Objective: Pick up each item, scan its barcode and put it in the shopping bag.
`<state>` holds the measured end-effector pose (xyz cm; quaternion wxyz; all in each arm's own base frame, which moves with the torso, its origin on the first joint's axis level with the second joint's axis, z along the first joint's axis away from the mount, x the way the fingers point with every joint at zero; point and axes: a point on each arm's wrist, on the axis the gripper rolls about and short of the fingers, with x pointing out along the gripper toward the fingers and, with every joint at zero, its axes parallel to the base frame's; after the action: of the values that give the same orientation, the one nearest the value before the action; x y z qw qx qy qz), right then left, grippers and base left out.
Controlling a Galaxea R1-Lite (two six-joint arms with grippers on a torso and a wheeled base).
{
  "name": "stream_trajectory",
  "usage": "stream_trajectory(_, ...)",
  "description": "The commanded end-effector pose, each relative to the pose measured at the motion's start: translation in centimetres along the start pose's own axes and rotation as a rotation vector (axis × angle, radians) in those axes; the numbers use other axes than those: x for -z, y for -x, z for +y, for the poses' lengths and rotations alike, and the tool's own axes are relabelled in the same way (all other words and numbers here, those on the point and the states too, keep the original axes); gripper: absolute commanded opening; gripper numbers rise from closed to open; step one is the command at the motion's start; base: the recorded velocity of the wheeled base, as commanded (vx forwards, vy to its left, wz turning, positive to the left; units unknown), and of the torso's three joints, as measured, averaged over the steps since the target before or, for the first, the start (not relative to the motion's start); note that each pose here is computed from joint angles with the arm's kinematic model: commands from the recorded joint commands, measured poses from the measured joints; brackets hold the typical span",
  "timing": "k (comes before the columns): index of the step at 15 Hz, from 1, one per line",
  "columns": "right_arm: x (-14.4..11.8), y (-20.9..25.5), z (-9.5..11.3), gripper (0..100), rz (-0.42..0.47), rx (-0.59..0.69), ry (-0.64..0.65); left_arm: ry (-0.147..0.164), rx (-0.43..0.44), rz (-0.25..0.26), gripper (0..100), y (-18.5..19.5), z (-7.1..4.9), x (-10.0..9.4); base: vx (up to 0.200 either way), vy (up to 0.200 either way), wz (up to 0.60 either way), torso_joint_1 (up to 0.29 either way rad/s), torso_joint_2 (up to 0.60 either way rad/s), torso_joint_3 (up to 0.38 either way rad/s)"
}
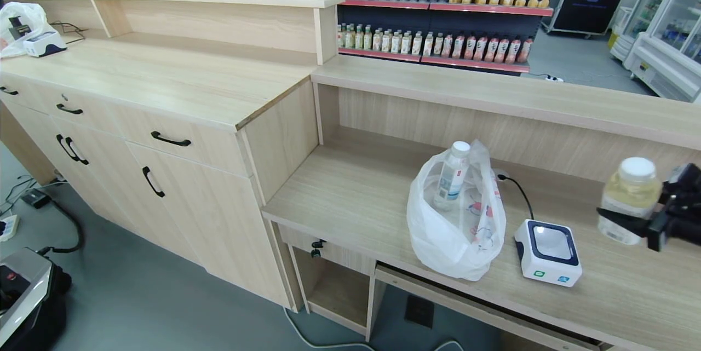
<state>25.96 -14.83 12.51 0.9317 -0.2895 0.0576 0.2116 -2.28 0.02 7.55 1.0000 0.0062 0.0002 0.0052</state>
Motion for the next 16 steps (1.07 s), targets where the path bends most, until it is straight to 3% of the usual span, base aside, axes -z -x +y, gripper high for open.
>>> stream_trajectory(1, -3.8, 7.8, -0.4, 0, 0.080, 0.176, -0.058, 0.000, 0.000, 0.000, 0, 0.0, 0.0, 0.0, 0.000, 0.000, 0.00, 0.000, 0.00, 0.000)
stream_trajectory(7, -4.1, 9.2, -0.6, 0, 0.098, 0.214, -0.076, 0.000, 0.000, 0.000, 0, 0.0, 0.0, 0.0, 0.000, 0.000, 0.00, 0.000, 0.00, 0.000)
stream_trajectory(13, -5.4, 8.2, -0.9, 0, 0.040, 0.180, -0.379, 0.000, 0.000, 0.000, 0, 0.0, 0.0, 0.0, 0.000, 0.000, 0.00, 0.000, 0.00, 0.000)
stream_trajectory(16, -5.3, 8.0, -1.0, 0, 0.061, 0.201, -0.384, 0.000, 0.000, 0.000, 0, 0.0, 0.0, 0.0, 0.000, 0.000, 0.00, 0.000, 0.00, 0.000)
